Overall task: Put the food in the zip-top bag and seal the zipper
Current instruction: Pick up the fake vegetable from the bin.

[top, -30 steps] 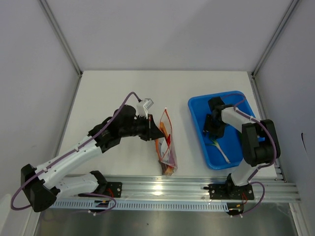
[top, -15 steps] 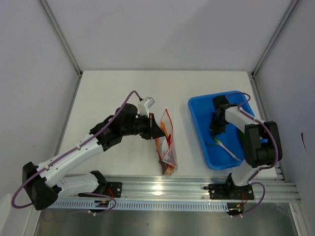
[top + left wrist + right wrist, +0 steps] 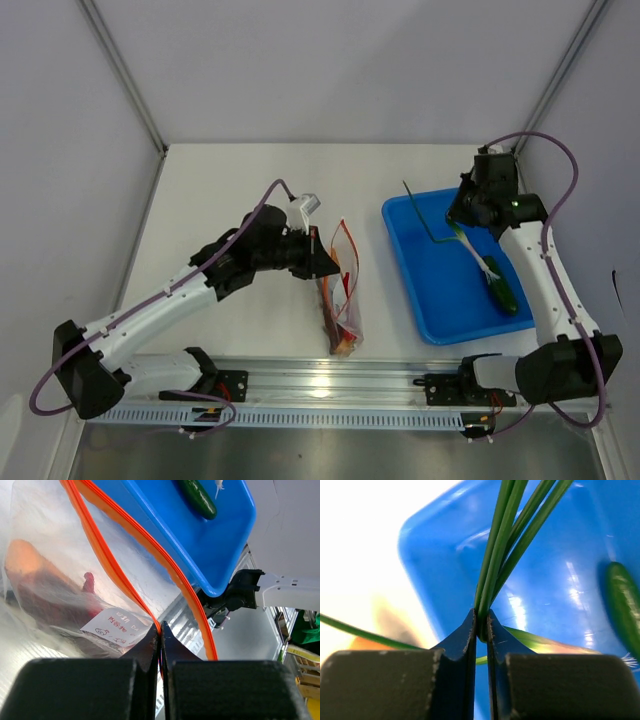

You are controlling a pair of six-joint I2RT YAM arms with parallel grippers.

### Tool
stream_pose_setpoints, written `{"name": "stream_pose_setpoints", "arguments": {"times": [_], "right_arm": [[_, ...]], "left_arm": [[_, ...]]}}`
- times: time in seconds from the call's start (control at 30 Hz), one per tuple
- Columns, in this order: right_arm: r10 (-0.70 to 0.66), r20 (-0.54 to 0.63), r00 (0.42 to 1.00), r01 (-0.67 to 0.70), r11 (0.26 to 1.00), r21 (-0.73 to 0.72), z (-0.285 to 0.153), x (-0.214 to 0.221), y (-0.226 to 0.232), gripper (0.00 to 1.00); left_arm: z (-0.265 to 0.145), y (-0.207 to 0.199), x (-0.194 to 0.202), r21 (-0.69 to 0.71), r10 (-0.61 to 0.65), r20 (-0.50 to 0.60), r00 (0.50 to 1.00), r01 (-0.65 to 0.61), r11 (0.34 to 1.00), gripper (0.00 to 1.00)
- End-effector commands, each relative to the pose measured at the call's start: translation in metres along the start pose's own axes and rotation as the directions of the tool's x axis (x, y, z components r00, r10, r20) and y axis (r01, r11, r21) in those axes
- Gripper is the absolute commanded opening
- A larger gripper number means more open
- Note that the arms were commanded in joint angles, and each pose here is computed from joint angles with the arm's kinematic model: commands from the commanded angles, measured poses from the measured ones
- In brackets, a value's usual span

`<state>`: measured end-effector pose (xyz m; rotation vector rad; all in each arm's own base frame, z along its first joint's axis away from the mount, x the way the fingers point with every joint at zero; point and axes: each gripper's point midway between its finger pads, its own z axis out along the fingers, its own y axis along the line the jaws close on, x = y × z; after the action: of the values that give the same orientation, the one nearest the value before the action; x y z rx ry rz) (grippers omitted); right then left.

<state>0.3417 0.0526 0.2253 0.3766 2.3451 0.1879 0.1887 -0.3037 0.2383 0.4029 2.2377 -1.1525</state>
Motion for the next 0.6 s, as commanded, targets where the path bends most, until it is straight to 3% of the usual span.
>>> {"name": "stream_pose_setpoints", "arguments": {"times": [0.0,0.13,0.23,0.4,0.57], "right_arm": [[0.015,0.023,1.0,-0.011,0.989,-0.148,-0.042,-0.006,0.031,0.0],[0.07,0.08,0.994,-0.032,0.917,-0.398,-0.086,-0.016,0.076,0.0],[0.076,0.094,0.993,-0.004,0.802,-0.597,-0.115,-0.02,0.11,0.0],[0.071,0.126,0.989,0.066,0.558,-0.827,-0.171,-0.025,0.155,0.0],[0.036,0.177,0.984,0.159,0.287,-0.945,-0.229,-0.027,0.19,0.0]], "left_arm": [[-0.004,-0.017,-0.021,0.045,0.026,0.048,0.999,-0.028,0.999,0.01],[-0.003,-0.017,-0.021,0.047,0.028,0.045,0.999,-0.03,0.998,0.0],[-0.001,-0.019,-0.021,0.057,0.027,0.044,0.999,-0.03,0.998,0.01],[0.001,-0.022,-0.017,0.081,0.016,0.021,1.0,-0.017,0.997,0.0],[-0.002,-0.026,-0.017,0.093,0.015,0.019,1.0,-0.017,0.996,0.01]]}}
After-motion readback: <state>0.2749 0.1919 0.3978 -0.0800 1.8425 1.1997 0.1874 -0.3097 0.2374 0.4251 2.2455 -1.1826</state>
